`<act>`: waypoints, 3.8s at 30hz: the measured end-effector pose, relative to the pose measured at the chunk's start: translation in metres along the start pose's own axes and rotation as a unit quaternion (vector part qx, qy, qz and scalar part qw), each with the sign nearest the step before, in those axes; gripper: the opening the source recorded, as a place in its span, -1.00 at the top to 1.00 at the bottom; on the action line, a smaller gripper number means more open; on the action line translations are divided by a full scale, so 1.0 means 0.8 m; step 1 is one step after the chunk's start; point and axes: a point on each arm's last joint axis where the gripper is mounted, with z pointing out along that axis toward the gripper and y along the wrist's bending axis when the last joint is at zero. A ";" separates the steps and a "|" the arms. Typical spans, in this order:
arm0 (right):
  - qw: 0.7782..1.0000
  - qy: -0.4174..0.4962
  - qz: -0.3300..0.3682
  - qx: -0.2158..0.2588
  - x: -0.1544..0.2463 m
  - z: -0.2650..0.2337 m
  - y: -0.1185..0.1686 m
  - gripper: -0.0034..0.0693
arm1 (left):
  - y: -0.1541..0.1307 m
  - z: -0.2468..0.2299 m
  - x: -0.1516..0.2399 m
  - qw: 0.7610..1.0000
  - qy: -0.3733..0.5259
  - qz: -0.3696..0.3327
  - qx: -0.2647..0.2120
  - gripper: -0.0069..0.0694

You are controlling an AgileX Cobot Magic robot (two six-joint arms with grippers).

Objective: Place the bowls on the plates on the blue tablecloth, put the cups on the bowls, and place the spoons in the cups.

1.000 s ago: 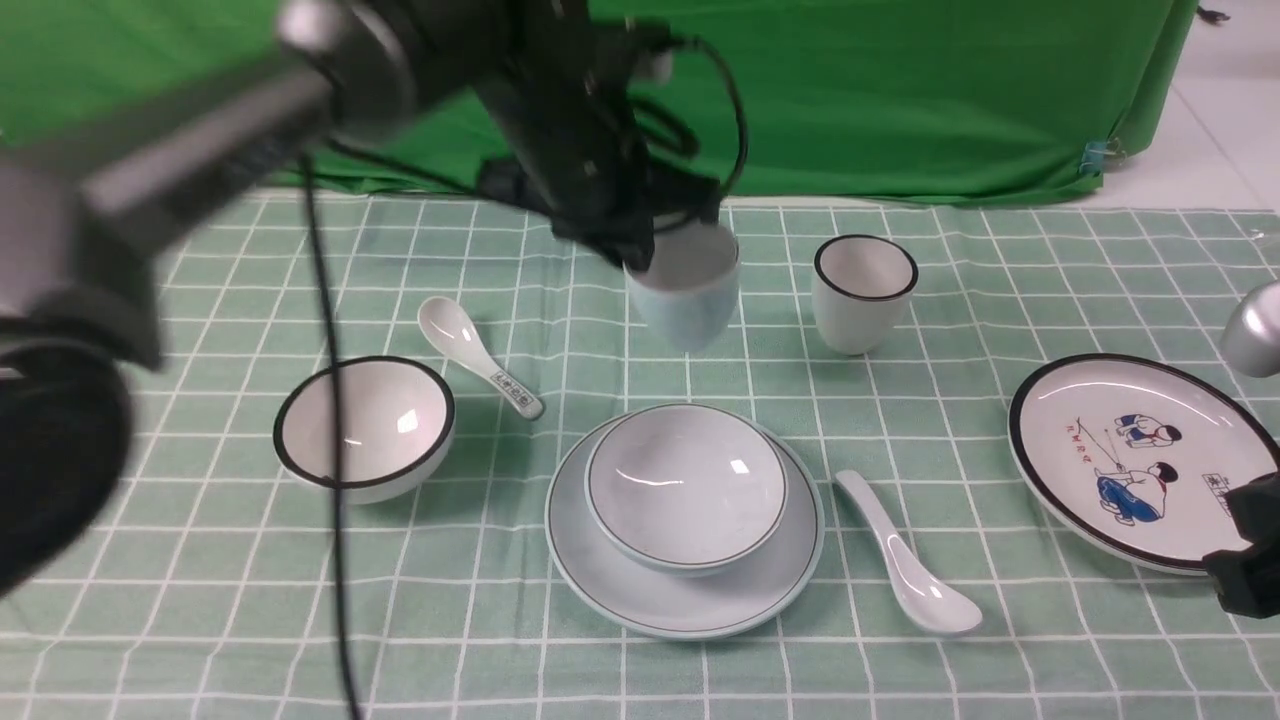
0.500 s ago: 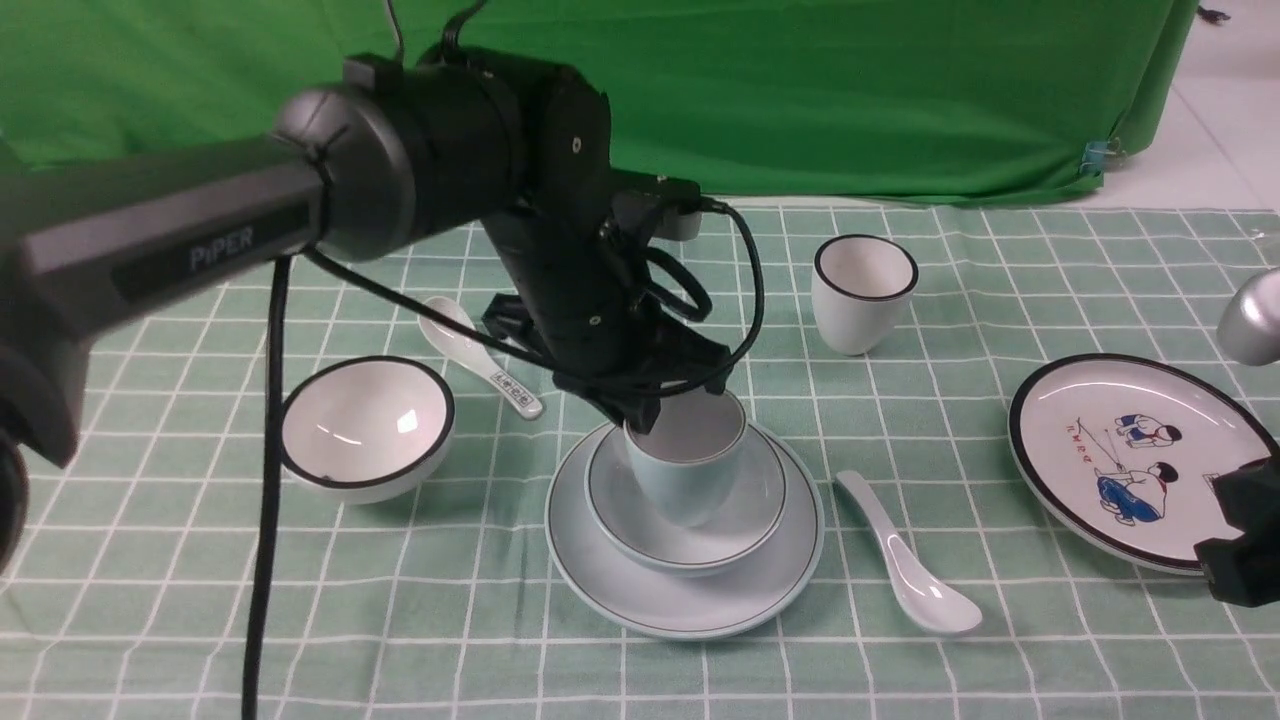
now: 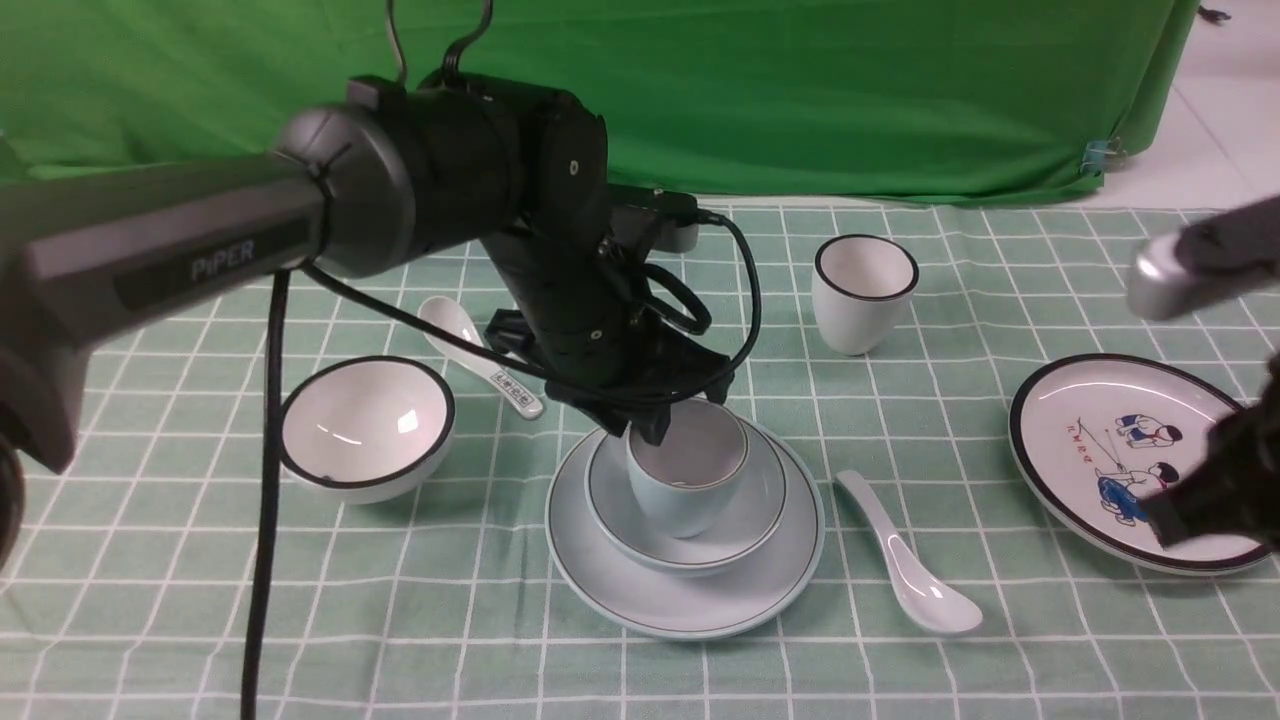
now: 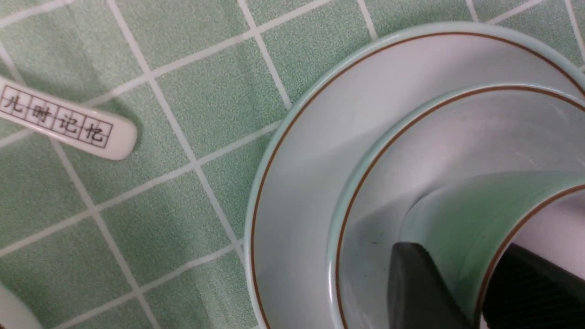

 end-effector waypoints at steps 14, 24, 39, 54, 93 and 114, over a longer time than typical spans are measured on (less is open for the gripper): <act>0.988 0.103 -0.054 -0.101 -0.090 0.174 0.017 -0.28 | -0.003 -0.187 0.045 0.994 -0.097 -0.002 -0.043 0.74; 0.988 0.111 -0.057 -0.093 -0.103 0.264 0.030 -0.39 | 0.013 -0.241 0.186 0.978 -0.197 -0.060 -0.018 0.80; 0.990 0.091 -0.059 -0.092 -0.107 0.258 0.036 0.45 | 0.023 -0.233 0.224 0.975 -0.206 -0.078 -0.028 0.80; 0.854 -0.501 -0.038 -0.135 -0.092 0.098 0.133 0.45 | 0.026 -0.234 0.223 0.974 -0.212 -0.069 -0.043 0.80; 0.921 -0.338 -0.130 -0.145 -0.024 0.004 0.091 0.46 | 0.026 -0.233 0.224 0.975 -0.207 -0.073 -0.044 0.80; 0.778 -0.626 0.050 -0.012 0.225 -0.103 -0.011 0.80 | 0.038 -0.261 0.336 0.923 -0.384 -0.043 0.000 0.80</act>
